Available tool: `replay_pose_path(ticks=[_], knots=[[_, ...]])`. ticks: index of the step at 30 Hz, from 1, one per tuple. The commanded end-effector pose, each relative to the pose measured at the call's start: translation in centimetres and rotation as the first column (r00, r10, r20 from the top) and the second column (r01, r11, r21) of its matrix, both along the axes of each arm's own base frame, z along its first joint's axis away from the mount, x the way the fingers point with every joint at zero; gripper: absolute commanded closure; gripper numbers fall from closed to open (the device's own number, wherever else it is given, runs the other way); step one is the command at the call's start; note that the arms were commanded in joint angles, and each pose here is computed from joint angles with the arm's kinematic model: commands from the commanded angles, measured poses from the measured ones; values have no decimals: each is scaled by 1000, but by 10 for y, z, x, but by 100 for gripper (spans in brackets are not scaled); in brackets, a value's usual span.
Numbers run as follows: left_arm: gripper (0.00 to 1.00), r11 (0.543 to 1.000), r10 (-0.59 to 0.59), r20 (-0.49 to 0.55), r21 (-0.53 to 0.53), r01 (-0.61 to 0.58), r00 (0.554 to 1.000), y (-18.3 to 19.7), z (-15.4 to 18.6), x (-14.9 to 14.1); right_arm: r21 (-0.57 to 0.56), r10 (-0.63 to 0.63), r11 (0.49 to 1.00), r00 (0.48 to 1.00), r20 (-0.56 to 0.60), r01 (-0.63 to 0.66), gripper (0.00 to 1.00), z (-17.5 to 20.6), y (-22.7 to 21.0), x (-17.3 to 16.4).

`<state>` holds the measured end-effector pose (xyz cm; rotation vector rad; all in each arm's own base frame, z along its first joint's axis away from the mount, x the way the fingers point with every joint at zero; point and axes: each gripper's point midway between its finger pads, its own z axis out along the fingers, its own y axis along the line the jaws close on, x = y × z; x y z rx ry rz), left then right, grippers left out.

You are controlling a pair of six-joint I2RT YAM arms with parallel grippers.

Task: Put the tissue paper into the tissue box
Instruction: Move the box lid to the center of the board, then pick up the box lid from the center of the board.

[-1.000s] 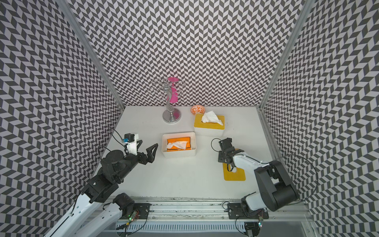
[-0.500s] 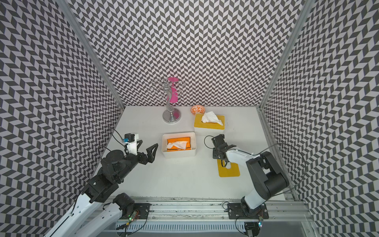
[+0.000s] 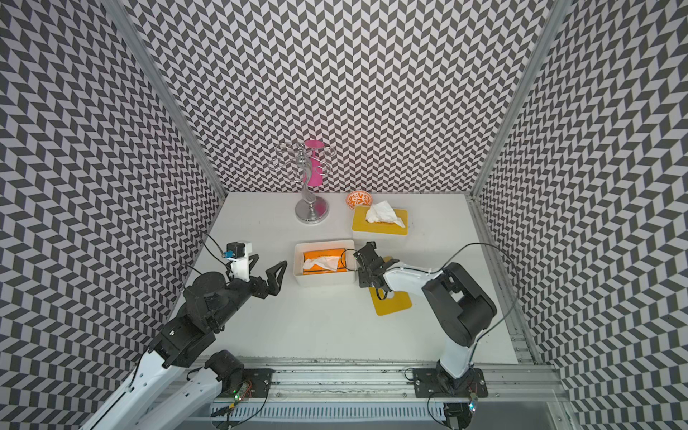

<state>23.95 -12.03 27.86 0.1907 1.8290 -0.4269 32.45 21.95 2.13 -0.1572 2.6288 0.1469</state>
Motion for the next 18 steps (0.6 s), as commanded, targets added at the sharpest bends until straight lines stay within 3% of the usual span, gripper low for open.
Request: replay_pose_path(ticks=[1,18], knots=[[0,1000,-9,5,-2,9,1000,-1,1,-2,-39,48,998,993,-112,-52,38,-12,-8,-40],[0,1000,-7,9,-7,7,1000,0,2,-3,-133,34,990,988,-148,-54,39,-27,-37,-84]])
